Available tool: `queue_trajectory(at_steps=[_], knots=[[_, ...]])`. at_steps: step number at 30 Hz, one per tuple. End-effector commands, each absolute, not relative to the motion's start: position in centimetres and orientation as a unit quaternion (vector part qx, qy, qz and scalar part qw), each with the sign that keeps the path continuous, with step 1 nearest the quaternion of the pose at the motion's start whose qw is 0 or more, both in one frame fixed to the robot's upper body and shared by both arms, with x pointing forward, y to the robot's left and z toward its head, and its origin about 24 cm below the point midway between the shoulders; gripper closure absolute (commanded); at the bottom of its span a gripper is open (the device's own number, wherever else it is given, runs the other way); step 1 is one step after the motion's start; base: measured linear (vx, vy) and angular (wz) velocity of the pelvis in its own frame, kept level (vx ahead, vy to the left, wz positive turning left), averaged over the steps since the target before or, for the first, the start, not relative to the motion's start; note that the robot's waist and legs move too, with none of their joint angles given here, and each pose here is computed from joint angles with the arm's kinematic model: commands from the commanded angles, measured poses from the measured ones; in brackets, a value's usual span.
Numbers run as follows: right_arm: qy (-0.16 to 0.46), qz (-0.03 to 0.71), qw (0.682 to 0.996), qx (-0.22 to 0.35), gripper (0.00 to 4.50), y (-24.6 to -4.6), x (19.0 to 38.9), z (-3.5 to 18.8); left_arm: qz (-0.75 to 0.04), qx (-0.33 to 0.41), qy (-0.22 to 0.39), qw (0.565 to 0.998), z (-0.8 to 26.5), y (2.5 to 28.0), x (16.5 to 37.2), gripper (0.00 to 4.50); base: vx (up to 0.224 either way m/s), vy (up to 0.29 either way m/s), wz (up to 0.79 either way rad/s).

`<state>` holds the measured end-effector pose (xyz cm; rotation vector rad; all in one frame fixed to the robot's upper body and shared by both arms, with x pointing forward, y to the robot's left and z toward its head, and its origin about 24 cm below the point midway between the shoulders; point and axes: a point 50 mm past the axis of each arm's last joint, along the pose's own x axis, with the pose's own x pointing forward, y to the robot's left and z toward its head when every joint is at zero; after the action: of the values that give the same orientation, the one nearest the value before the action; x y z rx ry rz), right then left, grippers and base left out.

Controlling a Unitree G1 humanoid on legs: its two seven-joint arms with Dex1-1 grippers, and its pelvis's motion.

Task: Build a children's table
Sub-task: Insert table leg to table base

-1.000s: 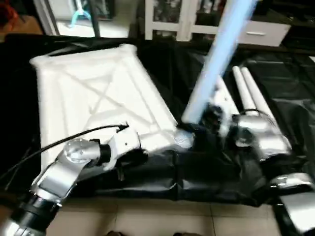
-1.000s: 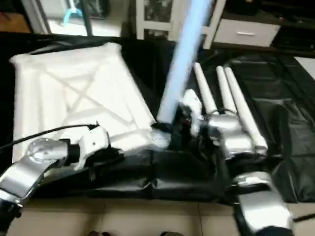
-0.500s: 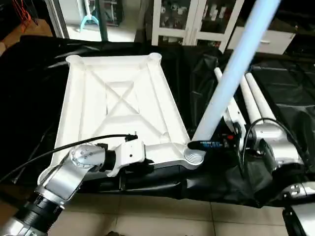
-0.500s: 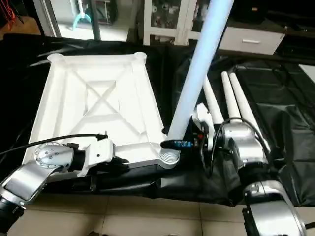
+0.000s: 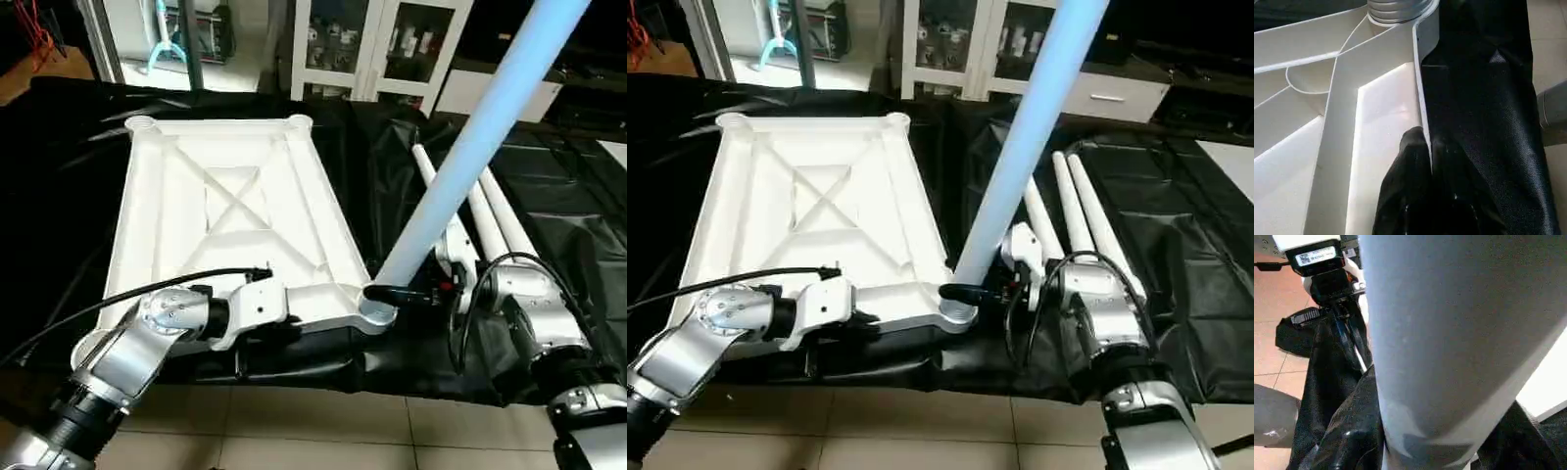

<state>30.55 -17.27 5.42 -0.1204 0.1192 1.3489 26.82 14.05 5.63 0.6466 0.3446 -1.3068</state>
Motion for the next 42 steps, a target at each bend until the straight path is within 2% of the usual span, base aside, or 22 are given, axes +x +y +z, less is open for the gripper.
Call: queue_trajectory(at_steps=[1,7,10,12,17,20,21,24,26,27,31,34,36,42], knots=[[0.182,0.574,0.797,-0.043,2.65,-19.8,28.2,0.7,-0.615,0.302,0.160,0.711,5.4,13.8,26.4,4.50,0.000,0.000,0.00],[0.178,0.563,0.806,-0.035,2.65,-19.5,28.1,0.4,-0.613,0.304,0.165,0.711,5.3,13.9,26.4,4.50,0.000,0.000,0.00],[0.175,0.524,0.833,-0.027,2.65,-19.0,28.6,0.1,-0.597,0.294,0.176,0.725,5.2,13.9,26.6,4.50,0.000,0.000,0.00],[0.181,0.456,0.871,-0.031,2.65,-18.8,29.5,-0.3,-0.581,0.288,0.189,0.737,5.0,14.0,26.7,4.50,0.000,0.000,0.00],[0.201,0.313,0.928,-0.010,2.65,-18.4,31.1,-1.1,-0.530,0.247,0.208,0.784,5.4,12.9,27.8,4.50,-0.038,0.011,-0.11],[0.206,0.270,0.940,-0.010,2.65,-18.1,31.5,-1.3,-0.510,0.246,0.210,0.797,5.6,12.2,28.2,4.50,-0.064,0.035,-0.20],[0.213,0.217,0.953,-0.010,2.65,-17.6,32.0,-1.6,-0.470,0.240,0.213,0.822,5.8,11.4,29.0,4.50,-0.061,0.033,-0.15],[0.218,0.137,0.966,-0.007,2.65,-16.5,32.6,-1.9,-0.405,0.219,0.223,0.859,6.1,9.8,30.0,4.50,-0.096,0.002,0.02],[0.216,0.093,0.972,-0.004,2.65,-15.1,33.1,-1.8,-0.379,0.202,0.224,0.875,6.4,8.2,30.3,4.50,-0.063,-0.086,0.16],[0.213,0.072,0.974,0.008,2.65,-13.5,33.4,-1.6,-0.374,0.191,0.218,0.881,6.6,6.8,30.4,4.50,-0.034,-0.117,-0.01],[0.204,0.066,0.977,0.014,2.65,-11.8,33.8,-1.2,-0.369,0.185,0.217,0.884,6.6,5.7,30.3,4.50,0.021,0.007,-0.27],[0.195,0.081,0.977,0.019,2.65,-10.5,34.1,-0.6,-0.353,0.186,0.227,0.888,6.6,6.4,30.3,4.50,-0.080,-0.045,0.22],[0.184,0.102,0.978,0.009,2.65,-10.3,34.4,-0.2,-0.332,0.195,0.239,0.891,6.4,8.3,30.5,4.50,-0.068,-0.012,-0.01],[0.169,0.130,0.977,0.010,2.65,-10.2,34.8,0.5,-0.316,0.203,0.247,0.893,6.3,10.2,30.6,4.50,0.011,-0.007,0.02]])
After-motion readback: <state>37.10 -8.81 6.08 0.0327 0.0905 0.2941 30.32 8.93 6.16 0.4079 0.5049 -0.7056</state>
